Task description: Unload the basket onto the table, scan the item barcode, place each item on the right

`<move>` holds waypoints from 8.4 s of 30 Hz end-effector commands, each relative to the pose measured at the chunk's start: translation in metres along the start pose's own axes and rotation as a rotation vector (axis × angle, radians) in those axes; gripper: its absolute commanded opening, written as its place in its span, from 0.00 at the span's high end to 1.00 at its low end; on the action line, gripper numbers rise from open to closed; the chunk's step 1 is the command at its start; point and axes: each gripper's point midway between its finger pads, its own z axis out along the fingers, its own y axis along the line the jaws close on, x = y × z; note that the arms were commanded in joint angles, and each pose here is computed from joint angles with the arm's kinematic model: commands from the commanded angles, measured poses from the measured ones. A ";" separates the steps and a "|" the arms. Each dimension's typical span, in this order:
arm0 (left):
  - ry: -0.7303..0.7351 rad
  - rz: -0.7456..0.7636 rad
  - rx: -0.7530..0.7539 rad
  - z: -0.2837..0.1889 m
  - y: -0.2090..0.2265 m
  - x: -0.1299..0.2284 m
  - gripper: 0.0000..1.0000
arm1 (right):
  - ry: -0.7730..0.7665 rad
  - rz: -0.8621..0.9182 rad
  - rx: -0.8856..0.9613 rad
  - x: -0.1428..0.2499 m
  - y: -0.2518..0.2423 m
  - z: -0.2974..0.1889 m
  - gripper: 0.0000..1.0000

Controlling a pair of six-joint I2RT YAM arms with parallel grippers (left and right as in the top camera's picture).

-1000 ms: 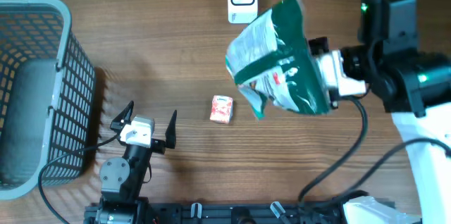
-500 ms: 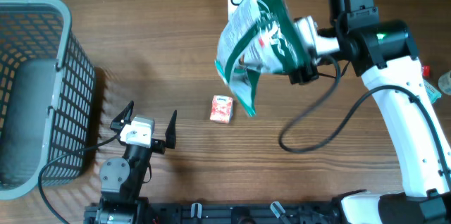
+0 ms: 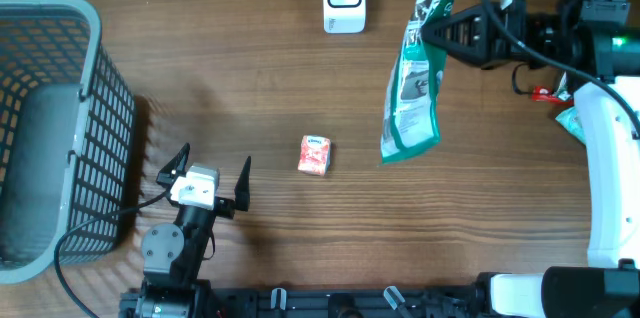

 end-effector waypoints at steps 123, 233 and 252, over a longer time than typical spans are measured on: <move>0.004 0.012 0.017 0.000 -0.003 0.003 0.00 | -0.741 0.272 1.281 -0.157 -0.239 -0.344 0.01; 0.004 0.012 0.017 0.000 -0.003 0.003 0.00 | 0.608 -0.483 0.910 0.052 -0.295 0.083 0.96; 0.004 0.012 0.017 0.000 -0.003 0.003 0.00 | 0.434 -0.158 1.003 0.064 -0.358 0.087 0.18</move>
